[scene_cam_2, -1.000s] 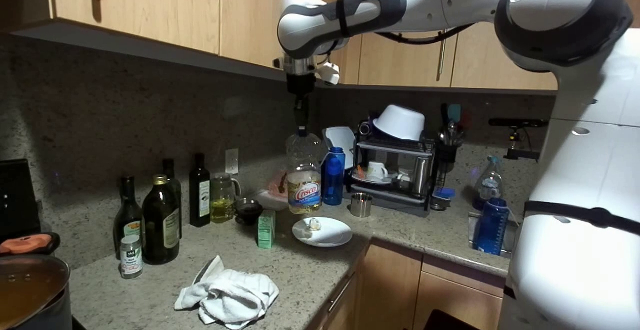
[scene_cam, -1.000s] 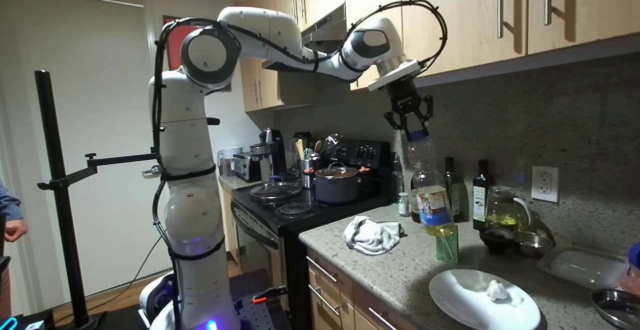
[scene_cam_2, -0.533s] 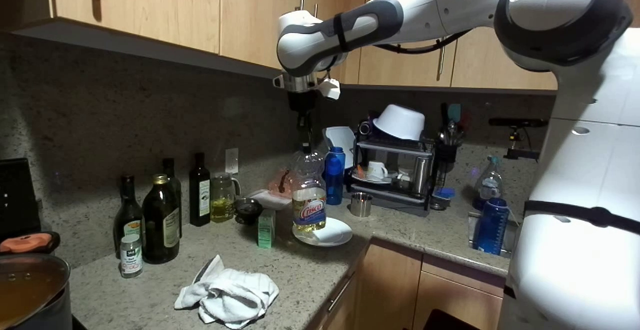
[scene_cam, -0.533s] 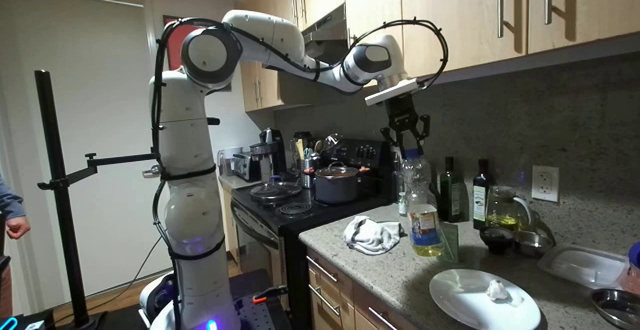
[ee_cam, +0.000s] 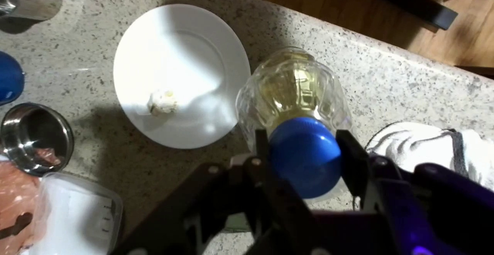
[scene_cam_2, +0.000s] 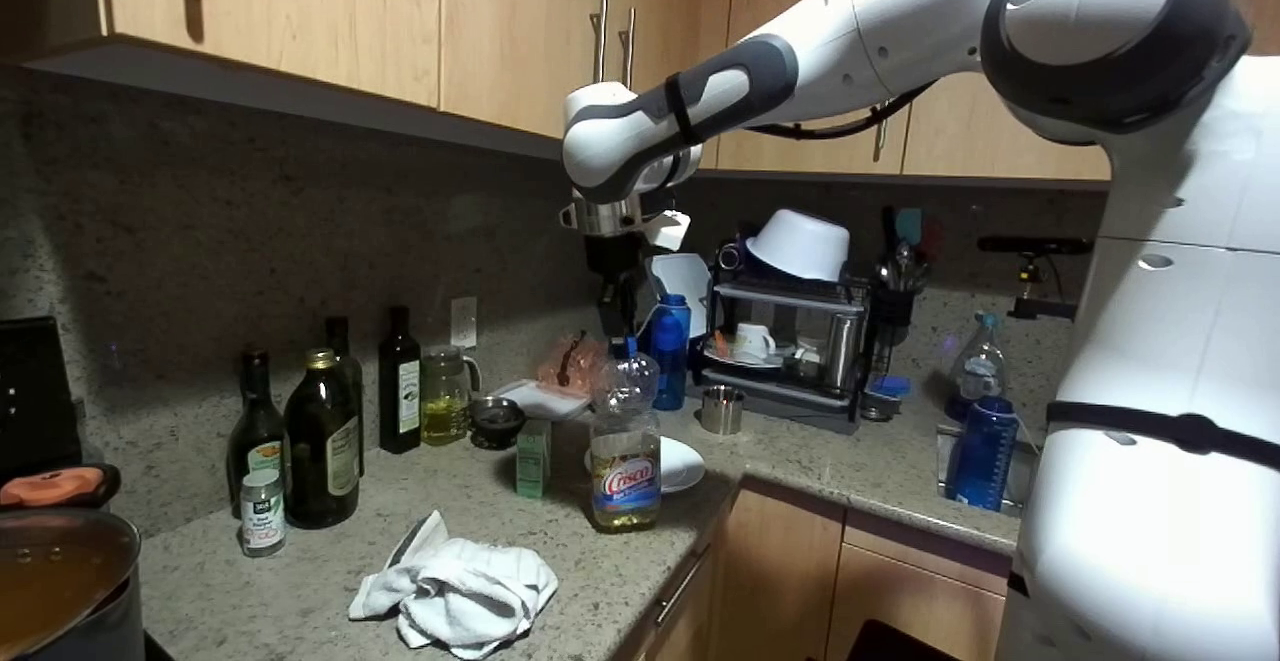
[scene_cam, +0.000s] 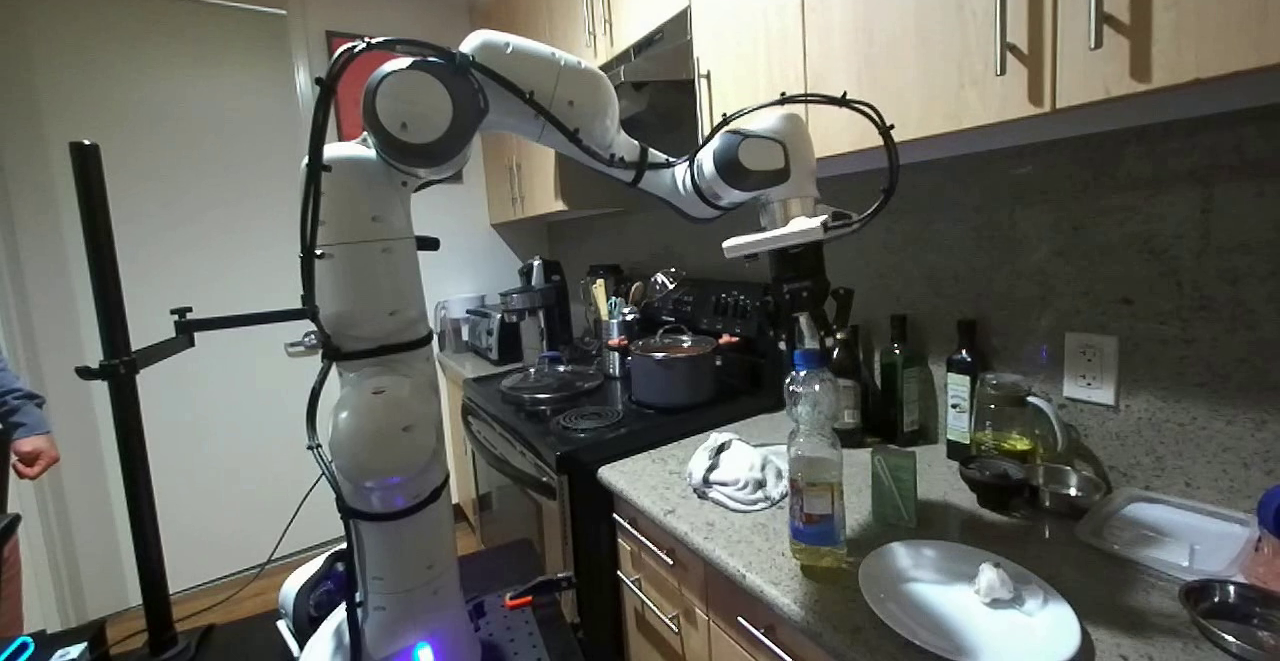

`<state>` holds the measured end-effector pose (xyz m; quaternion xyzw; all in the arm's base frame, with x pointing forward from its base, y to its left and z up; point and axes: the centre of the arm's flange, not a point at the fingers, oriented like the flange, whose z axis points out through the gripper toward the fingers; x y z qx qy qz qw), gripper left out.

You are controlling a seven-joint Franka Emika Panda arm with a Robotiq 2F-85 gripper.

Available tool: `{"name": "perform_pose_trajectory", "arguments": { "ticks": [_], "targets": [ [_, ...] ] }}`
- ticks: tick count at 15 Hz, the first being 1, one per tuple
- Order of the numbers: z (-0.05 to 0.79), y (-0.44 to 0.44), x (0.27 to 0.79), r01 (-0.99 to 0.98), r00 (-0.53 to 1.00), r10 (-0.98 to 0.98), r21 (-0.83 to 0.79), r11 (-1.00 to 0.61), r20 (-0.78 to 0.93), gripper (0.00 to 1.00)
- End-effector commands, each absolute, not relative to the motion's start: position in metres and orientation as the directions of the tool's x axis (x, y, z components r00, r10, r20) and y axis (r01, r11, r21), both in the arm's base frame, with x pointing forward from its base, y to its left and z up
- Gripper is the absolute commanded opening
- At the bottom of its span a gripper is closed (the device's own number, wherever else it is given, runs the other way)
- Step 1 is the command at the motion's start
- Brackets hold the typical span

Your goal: Pick the container of cooking oil and put it on the plate

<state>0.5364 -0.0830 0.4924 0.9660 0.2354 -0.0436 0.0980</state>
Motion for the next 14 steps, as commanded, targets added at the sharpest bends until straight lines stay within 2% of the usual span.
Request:
{"name": "perform_pose_trajectory", "arguments": {
  "ticks": [1, 14],
  "targets": [
    [0.492, -0.092, 0.508, 0.383, 0.922, 0.386, 0.141, -0.913, -0.01, 0.21],
    [0.523, -0.142, 0.501, 0.235, 0.96, 0.253, 0.144, -0.961, 0.123, 0.21]
  ]
}}
